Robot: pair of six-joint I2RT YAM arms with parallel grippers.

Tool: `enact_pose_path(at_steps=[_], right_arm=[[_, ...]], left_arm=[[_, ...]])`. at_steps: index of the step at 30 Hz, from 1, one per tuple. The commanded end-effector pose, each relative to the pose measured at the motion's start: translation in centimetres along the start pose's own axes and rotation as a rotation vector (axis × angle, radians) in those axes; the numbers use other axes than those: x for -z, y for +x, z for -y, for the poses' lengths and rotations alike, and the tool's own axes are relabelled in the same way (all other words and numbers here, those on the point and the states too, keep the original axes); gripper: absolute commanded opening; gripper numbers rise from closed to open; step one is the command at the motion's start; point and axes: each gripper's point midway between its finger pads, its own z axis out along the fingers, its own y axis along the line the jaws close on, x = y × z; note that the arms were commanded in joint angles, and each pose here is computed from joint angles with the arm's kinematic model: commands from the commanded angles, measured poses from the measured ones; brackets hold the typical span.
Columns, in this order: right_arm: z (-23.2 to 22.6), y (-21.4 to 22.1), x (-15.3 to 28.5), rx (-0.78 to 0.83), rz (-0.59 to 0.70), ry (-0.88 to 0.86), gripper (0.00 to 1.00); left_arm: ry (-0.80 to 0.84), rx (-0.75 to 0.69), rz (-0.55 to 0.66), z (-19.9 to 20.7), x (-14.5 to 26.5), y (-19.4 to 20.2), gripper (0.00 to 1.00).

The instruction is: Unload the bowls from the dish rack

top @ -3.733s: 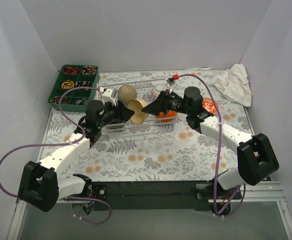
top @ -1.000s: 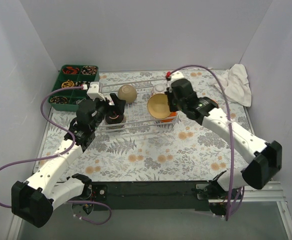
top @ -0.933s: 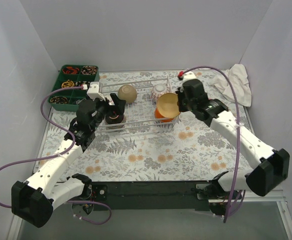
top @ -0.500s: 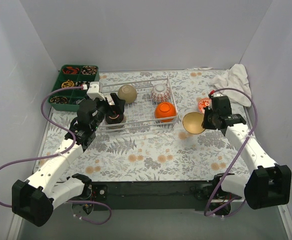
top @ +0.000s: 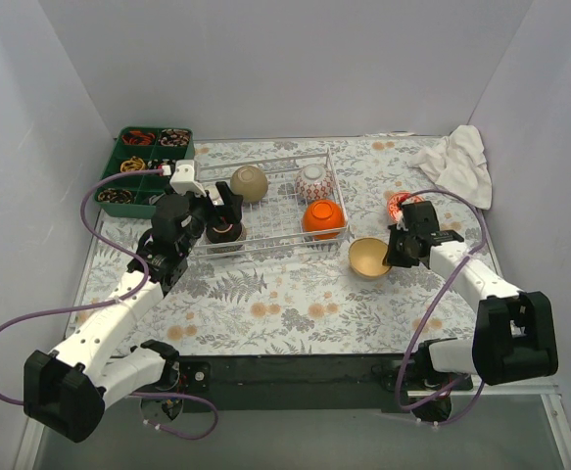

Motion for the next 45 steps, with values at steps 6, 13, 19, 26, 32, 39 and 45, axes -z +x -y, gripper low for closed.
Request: enact_pose_path(at_steps=[6, 13, 19, 26, 32, 39, 45], right_arm=[[-0.6, -2.1, -0.1, -0.014, 0.094, -0.032, 0.43], [-0.8, -3.5, 2.5, -0.019, 0.194, -0.038, 0.75], [-2.1, -5.5, 6.5, -0.003, 0.358, -0.102, 0.86], [-4.3, -6.4, 9.8, 0.038, 0.486, -0.230, 0.91], [-5.1, -5.2, 9.7, 0.068, 0.479, -0.282, 0.91], [-5.8, -4.5, 10.1, 0.105, 0.503, -0.317, 0.90], [-6.0, -3.8, 9.8, 0.133, 0.505, -0.311, 0.90]], left_arm=[[-0.019, -0.021, -0.020, -0.5, -0.4, 0.8, 0.98], [-0.045, -0.042, -0.052, -1.0, -1.0, 1.6, 0.98], [-0.068, -0.006, -0.162, -0.6, -1.8, 2.4, 0.98], [-0.169, 0.077, -0.431, -1.0, -1.4, 6.6, 0.98], [-0.258, 0.085, -0.608, -1.5, -1.5, 9.6, 0.98], [-0.368, 0.057, -0.730, -2.8, -1.4, 12.2, 0.98], [-0.321, 0.091, -0.771, -1.2, -3.0, 14.1, 0.98]])
